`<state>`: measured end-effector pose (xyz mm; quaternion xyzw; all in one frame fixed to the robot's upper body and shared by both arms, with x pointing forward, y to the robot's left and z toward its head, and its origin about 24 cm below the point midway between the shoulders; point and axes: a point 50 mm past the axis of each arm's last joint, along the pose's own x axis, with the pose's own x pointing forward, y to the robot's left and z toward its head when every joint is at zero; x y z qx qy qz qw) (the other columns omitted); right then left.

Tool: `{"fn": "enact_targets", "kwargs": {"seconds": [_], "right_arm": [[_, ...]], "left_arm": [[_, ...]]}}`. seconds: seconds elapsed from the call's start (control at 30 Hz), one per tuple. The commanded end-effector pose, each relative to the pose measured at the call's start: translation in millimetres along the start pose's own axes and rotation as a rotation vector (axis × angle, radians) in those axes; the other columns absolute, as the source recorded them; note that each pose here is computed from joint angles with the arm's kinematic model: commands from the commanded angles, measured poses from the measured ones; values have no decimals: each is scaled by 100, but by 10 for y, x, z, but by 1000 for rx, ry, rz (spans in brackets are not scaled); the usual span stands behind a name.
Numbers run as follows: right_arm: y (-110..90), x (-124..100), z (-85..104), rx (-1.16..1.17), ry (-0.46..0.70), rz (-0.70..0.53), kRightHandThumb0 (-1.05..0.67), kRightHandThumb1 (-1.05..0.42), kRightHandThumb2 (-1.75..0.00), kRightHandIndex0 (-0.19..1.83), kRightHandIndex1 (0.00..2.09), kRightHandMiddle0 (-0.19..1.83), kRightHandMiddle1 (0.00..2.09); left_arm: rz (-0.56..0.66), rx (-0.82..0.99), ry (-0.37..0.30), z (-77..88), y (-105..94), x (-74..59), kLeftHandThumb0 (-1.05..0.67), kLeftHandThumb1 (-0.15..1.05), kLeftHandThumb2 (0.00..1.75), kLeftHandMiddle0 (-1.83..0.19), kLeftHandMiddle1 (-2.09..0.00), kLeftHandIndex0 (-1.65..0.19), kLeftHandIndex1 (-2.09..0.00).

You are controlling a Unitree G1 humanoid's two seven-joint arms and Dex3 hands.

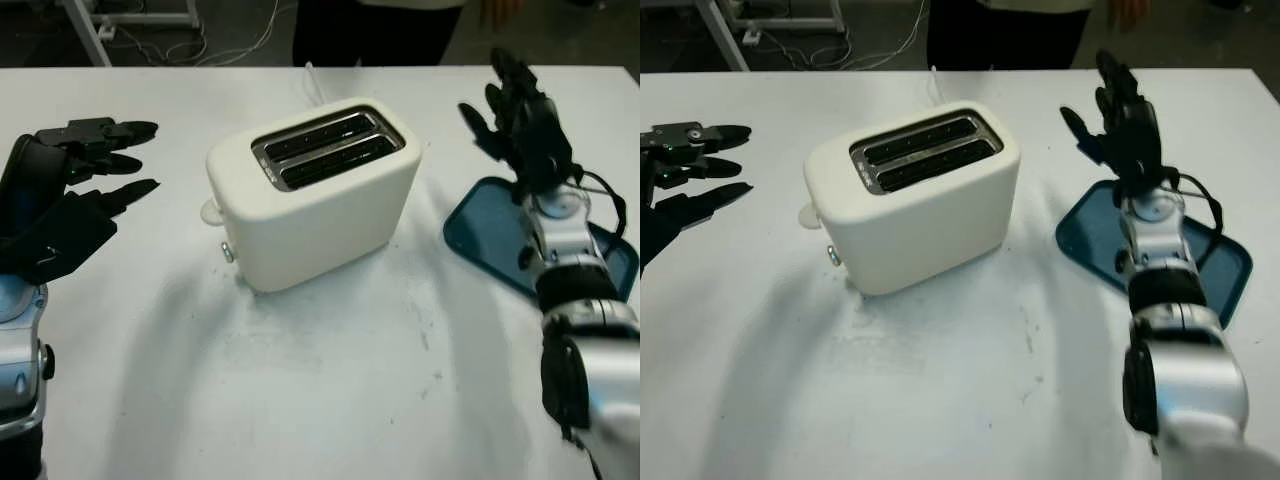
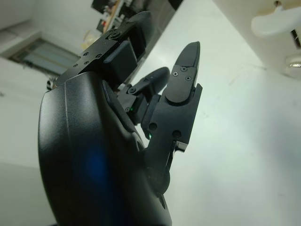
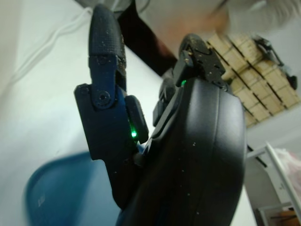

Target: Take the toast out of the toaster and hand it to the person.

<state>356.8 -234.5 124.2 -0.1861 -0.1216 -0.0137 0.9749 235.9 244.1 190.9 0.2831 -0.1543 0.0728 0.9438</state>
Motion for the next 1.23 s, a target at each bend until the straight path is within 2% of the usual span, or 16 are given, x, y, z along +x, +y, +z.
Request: {"fn": "enact_targets", "kwargs": {"seconds": [0.0, 0.1, 0.23, 0.47, 0.67, 0.9, 1.07, 1.2], "right_arm": [[136, -173, -19, 25, -28, 27, -87, -92, -44, 28, 10, 27, 7], [341, -480, 44, 112, -78, 68, -74, -92, -55, 32, 14, 33, 7], [544, -827, 146, 260, -123, 94, -74, -92, -62, 29, 14, 32, 5], [777, -1219, 278, 391, -141, 110, -69, -92, -62, 32, 15, 36, 5], [838, -1381, 344, 540, -118, 78, -66, -92, -60, 26, 11, 31, 1], [901, -1459, 282, 511, -10, 23, -62, -92, -62, 23, 9, 27, 0], [923, -1477, 219, 465, 25, 16, -58, -92, -67, 21, 10, 24, 1], [915, -1428, 179, 417, 67, 5, -65, -92, -64, 22, 11, 26, 1]], "left_arm": [[45, -39, -21, 25, -10, -110, -25, 91, 2, -68, -60, -81, 0], [103, -125, -12, 0, -75, -260, -23, 92, 7, -59, -69, -76, 0], [183, -188, 24, -62, -153, -421, -31, 92, 15, -48, -75, -70, 0], [234, -254, 98, -213, -417, -615, -31, 92, 20, -36, -74, -59, 0], [218, -346, 156, -197, -639, -747, -31, 92, 28, -28, -69, -50, 0], [220, -396, 219, -193, -736, -848, -31, 92, 29, -22, -64, -43, 0], [176, -407, 188, -203, -804, -872, -29, 92, 31, -25, -57, -42, -1], [185, -406, 194, -170, -846, -856, -34, 92, 27, -27, -58, -45, -3]]}}
